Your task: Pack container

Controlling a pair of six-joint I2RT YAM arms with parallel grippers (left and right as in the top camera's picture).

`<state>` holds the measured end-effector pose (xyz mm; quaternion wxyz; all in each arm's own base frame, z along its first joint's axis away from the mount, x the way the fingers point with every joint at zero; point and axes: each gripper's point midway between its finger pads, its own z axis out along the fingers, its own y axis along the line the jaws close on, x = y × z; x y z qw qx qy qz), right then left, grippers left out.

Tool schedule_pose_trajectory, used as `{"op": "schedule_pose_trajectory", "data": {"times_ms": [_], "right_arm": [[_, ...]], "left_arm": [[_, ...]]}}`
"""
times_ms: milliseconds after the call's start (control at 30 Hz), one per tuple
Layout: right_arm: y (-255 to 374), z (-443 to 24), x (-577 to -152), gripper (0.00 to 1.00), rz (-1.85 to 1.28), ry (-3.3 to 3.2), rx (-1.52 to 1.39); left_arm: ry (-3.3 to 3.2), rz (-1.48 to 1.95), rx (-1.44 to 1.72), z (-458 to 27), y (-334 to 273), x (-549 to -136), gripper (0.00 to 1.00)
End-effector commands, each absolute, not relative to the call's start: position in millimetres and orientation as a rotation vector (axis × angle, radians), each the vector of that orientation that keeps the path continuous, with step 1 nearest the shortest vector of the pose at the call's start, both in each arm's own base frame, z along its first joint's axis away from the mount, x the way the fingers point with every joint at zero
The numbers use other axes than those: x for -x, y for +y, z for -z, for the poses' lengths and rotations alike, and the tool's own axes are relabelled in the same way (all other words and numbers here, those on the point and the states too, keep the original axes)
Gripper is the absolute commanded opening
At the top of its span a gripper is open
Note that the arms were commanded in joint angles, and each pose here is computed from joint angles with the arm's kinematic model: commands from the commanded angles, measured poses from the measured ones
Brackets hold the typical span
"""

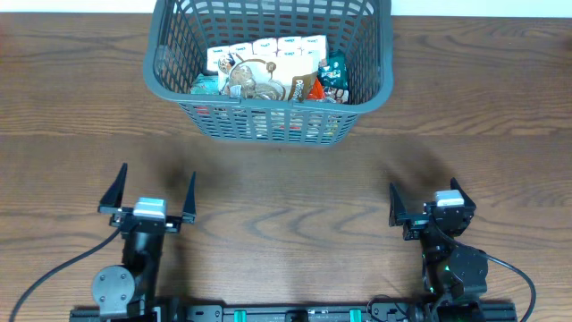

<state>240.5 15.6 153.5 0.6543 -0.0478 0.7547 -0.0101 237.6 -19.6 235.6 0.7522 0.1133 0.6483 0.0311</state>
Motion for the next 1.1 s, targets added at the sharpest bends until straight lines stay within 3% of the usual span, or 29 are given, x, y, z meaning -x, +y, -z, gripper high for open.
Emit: {"op": "schedule_pose_trajectory", "data": {"times_ms": [0, 333, 733, 1067], "right_arm": [[15.3, -152.9, -240.4, 0.99, 0.031, 1.709, 0.12], [15.2, -153.0, -240.4, 0.99, 0.031, 1.708, 0.119], [15.2, -153.0, -240.4, 0.99, 0.031, 1.708, 0.119], [15.2, -153.0, -240.4, 0.99, 0.031, 1.708, 0.119]], "left_arm": [[1.415, -0.059, -0.222, -223.0, -17.2, -239.2, 0.99], [1.488, -0.07, 0.115, -194.5, 20.2, -244.6, 0.99], [1.725, -0.06, 0.083, -136.4, 14.3, -243.1, 0.99], [1.724, 0.001, -0.013, -136.9, -2.4, -243.9, 0.99]]}}
